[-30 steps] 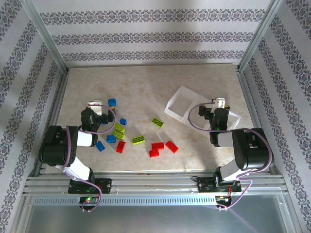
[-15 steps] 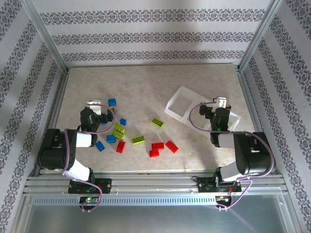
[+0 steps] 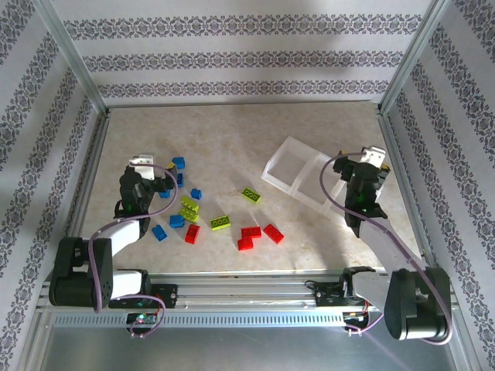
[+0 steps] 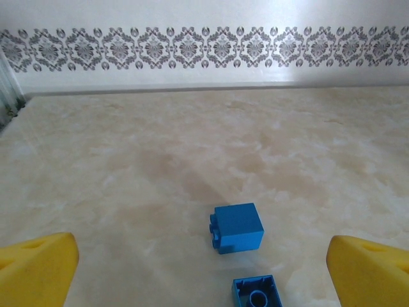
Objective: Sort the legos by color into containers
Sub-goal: Move the container to the top-center of the table.
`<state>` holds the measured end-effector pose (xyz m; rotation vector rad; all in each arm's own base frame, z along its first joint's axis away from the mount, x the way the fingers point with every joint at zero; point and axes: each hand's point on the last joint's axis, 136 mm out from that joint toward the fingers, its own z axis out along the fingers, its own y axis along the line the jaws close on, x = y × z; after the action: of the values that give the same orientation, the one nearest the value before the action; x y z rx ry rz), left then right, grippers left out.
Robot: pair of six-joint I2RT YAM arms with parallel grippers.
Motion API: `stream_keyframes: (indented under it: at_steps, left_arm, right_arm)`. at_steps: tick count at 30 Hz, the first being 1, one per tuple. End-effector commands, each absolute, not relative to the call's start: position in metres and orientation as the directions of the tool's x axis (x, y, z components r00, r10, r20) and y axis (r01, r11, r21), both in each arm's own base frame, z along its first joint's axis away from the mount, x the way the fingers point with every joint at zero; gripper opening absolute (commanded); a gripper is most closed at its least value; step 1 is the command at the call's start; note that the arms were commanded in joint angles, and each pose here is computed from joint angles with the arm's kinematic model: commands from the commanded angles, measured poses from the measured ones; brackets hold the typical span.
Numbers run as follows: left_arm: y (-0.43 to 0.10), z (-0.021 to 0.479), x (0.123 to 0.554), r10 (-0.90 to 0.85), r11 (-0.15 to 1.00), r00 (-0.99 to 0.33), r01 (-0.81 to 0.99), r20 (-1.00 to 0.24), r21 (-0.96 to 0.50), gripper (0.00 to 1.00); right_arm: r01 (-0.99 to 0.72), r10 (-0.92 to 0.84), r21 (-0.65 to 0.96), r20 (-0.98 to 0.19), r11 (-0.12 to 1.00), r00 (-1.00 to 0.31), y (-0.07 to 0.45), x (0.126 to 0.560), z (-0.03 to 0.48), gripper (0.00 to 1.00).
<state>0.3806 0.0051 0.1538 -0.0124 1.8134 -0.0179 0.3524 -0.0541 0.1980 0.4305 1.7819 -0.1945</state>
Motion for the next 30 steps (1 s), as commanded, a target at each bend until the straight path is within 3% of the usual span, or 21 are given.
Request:
stream_keyframes:
  at_steps: [1, 8, 14, 30]
  left_arm:
    - [0.015, 0.158, 0.377, -0.045, 0.998, -0.262, -0.046, -0.964, -0.034, 1.00]
    - [0.016, 0.168, 0.373, -0.056, 0.998, -0.240, -0.054, -0.969, -0.044, 1.00]
    - [0.013, 0.171, 0.376, -0.077, 0.997, -0.239, -0.045, -0.968, -0.068, 1.00]
    - [0.017, 0.180, 0.374, -0.063, 0.997, -0.225, -0.062, -0.972, -0.050, 1.00]
  right_arm:
    - [0.540, 0.301, 0.113, -0.913, 0.834, -0.275, -0.078, 0.318, 0.171, 0.98]
    - [0.660, 0.456, 0.195, -0.855, 0.726, -0.249, -0.102, 0.271, 0.155, 0.92]
    - [0.716, 0.537, 0.163, -0.775, 0.679, -0.334, -0.109, 0.254, 0.134, 0.86]
    - [0.759, 0.688, 0.176, -0.583, 0.627, -0.433, -0.100, 0.254, 0.083, 0.73]
